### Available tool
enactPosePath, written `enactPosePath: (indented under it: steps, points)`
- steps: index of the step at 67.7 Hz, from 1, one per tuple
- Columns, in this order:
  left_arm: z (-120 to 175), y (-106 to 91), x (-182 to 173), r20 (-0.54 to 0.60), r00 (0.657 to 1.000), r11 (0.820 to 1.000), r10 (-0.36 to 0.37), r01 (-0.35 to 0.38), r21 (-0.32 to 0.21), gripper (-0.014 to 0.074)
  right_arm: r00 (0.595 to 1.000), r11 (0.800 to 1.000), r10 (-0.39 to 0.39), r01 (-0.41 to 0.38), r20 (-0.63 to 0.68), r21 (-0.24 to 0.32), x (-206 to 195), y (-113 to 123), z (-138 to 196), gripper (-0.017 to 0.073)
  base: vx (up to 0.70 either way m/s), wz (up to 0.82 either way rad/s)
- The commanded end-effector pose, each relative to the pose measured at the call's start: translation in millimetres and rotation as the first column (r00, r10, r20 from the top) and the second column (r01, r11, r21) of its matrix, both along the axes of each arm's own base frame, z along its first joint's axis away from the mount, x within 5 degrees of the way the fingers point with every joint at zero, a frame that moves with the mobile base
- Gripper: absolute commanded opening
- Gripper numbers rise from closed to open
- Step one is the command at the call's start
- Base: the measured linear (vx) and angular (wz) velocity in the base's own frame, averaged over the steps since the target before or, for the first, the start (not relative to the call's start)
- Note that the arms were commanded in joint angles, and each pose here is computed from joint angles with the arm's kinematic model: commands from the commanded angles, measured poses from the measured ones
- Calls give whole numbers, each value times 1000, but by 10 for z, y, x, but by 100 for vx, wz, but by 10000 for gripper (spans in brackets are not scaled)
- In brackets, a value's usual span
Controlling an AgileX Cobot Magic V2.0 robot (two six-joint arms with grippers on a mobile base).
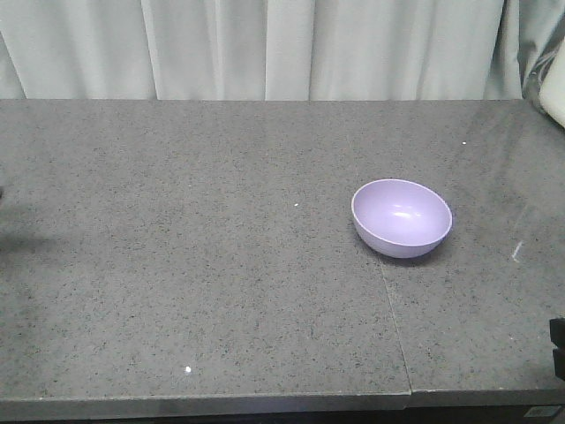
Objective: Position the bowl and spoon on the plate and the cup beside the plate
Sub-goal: 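Lower the left gripper over the pale green spoon handle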
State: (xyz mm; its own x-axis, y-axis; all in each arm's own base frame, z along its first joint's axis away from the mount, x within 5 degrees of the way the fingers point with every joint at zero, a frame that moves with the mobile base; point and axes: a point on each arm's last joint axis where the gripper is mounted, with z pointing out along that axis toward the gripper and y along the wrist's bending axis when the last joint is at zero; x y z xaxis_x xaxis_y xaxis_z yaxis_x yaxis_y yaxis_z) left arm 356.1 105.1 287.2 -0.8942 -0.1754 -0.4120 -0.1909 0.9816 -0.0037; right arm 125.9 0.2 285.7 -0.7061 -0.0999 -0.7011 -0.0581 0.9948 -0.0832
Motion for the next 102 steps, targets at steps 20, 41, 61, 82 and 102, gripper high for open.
enactPosePath:
  steps: [20,41,61,82,102]
  points:
    - [-94,170,526,27,1000,1000,-4,4,-6,459,997,1000,4,-3,83,-11,54,-7,138,527,0,0]
    - [-228,254,714,9,1000,1000,-9,9,21,417,997,1000,4,-3,83,-11,54,-7,138,527,0,0]
    - [-328,283,746,-11,1000,999,-13,13,39,403,997,1000,4,-3,83,-11,54,-7,138,527,0,0]
    - [-412,292,778,-20,1000,999,-13,14,36,366,997,1000,4,-3,80,-11,52,-7,136,527,0,0]
    - [-408,291,788,-10,999,998,-36,36,44,180,997,1000,4,-3,80,-11,52,-7,136,527,0,0]
